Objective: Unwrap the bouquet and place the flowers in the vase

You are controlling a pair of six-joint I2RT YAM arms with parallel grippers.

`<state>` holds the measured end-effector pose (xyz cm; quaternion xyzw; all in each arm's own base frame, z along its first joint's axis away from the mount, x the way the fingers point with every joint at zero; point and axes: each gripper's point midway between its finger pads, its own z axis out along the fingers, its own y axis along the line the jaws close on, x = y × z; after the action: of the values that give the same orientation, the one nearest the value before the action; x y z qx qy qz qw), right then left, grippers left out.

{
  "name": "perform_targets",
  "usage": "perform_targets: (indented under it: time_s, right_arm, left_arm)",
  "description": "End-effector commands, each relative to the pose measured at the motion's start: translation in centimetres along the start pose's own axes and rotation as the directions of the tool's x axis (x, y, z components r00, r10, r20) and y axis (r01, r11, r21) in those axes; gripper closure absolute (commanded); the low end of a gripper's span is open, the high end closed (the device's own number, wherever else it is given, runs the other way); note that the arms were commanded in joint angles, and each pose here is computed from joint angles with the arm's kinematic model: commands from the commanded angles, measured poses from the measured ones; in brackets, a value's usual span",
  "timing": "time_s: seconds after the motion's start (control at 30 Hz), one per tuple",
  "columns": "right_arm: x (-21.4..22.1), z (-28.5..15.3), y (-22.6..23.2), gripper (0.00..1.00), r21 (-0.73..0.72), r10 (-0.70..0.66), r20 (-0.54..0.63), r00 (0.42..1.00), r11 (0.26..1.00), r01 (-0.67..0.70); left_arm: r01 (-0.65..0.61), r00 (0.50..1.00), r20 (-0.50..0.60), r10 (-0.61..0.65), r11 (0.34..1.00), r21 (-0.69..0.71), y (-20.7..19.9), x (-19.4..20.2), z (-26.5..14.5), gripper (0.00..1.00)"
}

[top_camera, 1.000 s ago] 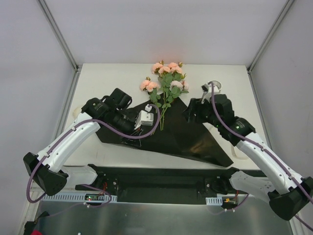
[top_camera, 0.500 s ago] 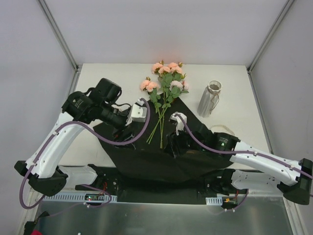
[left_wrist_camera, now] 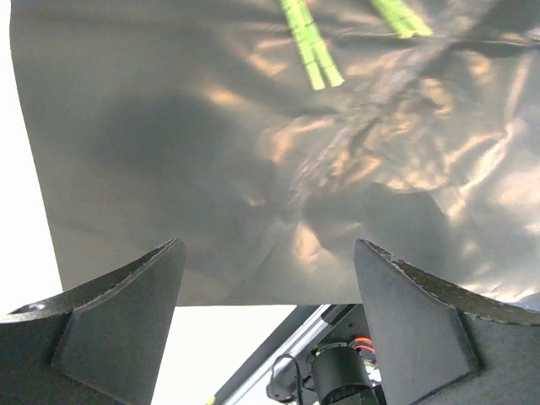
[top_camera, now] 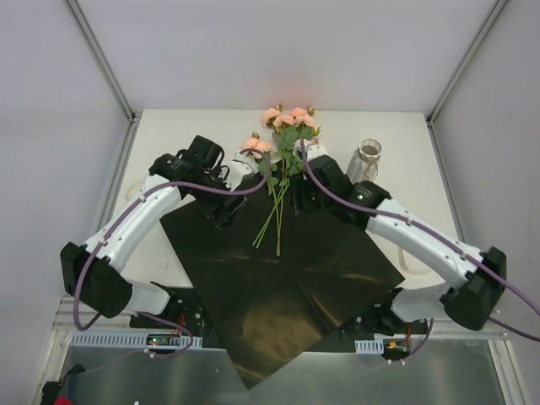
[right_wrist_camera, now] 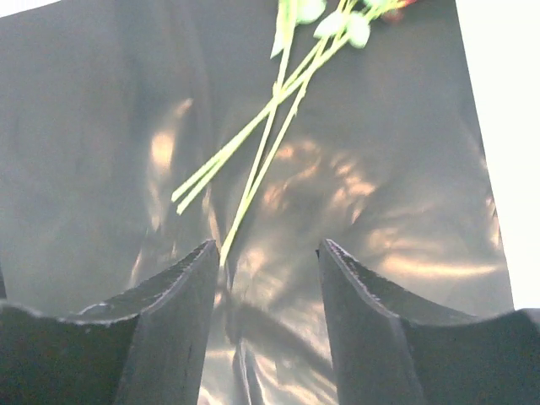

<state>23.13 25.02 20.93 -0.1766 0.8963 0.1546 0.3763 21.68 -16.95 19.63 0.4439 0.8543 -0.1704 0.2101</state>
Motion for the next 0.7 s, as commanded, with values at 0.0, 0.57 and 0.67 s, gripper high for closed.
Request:
perform_targets:
  time_s: [0.0, 0.57, 0.67]
  right_arm:
    - [-3.1, 4.7, -0.8, 0.48, 0.063, 0.040, -0.010, 0.999, 0.997, -0.039]
    - [-3.9, 18.8, 1.2, 0.50, 0.013, -0.047, -0.081, 0.996, 0.999, 0.049]
    - [-3.3, 20.8, 0.2, 0.50, 0.043, -0.041, -0.115, 0.993, 0.998, 0.046]
  left_arm:
    - [0.226, 0.972, -0.032, -0.232, 0.965, -0.134, 5.9, 2.2, 2.2, 0.21]
    - [0.318, 0.931, -0.123, -0.344, 0.929, -0.190, 9.1, 7.2, 6.2, 0.17]
    - [0.318, 0.931, -0.122, -0.345, 0.928, -0.197, 9.1, 7.3, 6.2, 0.15]
